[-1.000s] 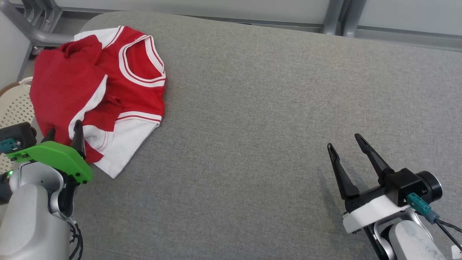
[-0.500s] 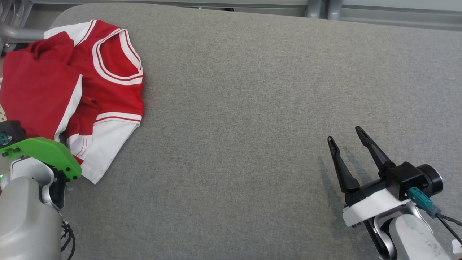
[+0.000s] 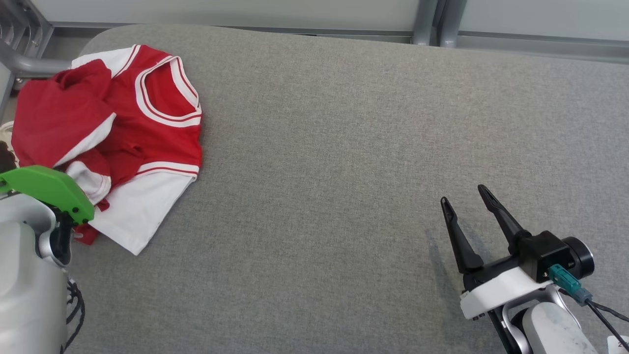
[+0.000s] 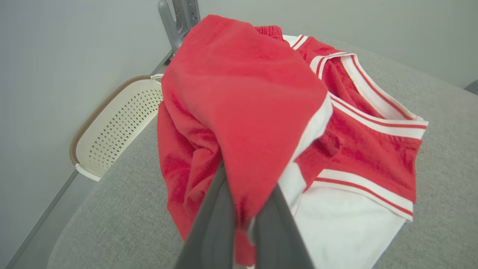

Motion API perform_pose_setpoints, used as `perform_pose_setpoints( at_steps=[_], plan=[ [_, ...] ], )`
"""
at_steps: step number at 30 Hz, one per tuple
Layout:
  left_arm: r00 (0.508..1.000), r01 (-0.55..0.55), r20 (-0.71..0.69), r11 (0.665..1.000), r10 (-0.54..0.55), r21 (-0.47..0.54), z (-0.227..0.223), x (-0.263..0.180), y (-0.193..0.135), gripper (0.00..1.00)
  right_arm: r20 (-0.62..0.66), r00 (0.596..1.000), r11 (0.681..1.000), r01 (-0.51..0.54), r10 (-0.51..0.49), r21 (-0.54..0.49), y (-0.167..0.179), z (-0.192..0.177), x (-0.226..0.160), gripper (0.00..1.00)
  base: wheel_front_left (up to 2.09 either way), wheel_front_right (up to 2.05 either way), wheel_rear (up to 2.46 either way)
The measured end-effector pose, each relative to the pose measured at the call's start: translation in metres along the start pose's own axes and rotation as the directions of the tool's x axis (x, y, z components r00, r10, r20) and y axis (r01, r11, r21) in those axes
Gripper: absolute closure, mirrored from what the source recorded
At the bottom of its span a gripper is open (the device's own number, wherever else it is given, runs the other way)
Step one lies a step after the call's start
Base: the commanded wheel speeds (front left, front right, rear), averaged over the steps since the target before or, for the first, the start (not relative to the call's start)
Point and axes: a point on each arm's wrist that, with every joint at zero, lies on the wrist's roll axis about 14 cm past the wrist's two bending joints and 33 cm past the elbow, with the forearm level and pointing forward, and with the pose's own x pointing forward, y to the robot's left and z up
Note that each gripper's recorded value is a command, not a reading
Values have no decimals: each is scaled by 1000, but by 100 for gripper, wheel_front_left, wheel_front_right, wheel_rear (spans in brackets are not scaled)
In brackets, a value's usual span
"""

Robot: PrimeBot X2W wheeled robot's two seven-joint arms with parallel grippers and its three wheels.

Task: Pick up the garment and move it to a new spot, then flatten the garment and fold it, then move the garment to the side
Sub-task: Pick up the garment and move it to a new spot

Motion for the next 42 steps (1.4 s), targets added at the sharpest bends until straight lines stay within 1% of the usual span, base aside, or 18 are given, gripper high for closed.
perform_pose_setpoints(
  at_steps=[3,6,10,13,18,21,25,29,34,39,40,42],
  plan=[
    [995,31,99,999,-33,24,33,-2,-10,100,13,1000,1000,1,-1,1,2,5,-1,0,0,0,0],
    [984,74,161,996,-83,57,54,-4,-26,100,21,1000,1000,10,-10,6,2,8,-3,0,0,0,0],
    [957,150,234,984,-170,99,77,-9,-60,100,25,999,999,31,-31,10,-1,11,-10,0,0,0,0],
    [925,220,283,965,-252,140,93,-15,-91,100,30,998,998,53,-54,14,-4,13,-15,0,0,0,0],
    [858,350,336,921,-389,174,107,-33,-150,100,32,994,995,103,-103,15,-14,16,-29,0,0,0,0],
    [810,438,344,880,-475,184,106,-49,-187,100,39,990,991,135,-135,11,-22,19,-38,0,0,0,0],
    [737,548,339,811,-584,206,100,-72,-233,100,43,984,985,175,-175,7,-30,22,-50,0,0,0,0],
    [670,632,325,743,-667,222,92,-97,-269,100,55,974,976,218,-218,-2,-41,28,-62,0,0,0,0],
    [565,733,313,639,-763,233,83,-134,-308,100,66,959,961,276,-275,-10,-54,33,-79,0,0,0,0],
    [459,824,245,512,-854,242,58,-177,-343,100,62,943,945,328,-326,-14,-64,33,-98,0,0,0,0],
    [459,824,245,512,-854,242,58,-177,-343,100,62,943,945,328,-326,-14,-64,33,-98,0,0,0,0],
    [427,850,206,468,-881,243,47,-191,-353,100,64,938,940,341,-339,-16,-67,34,-102,0,0,0,0]
  ],
)
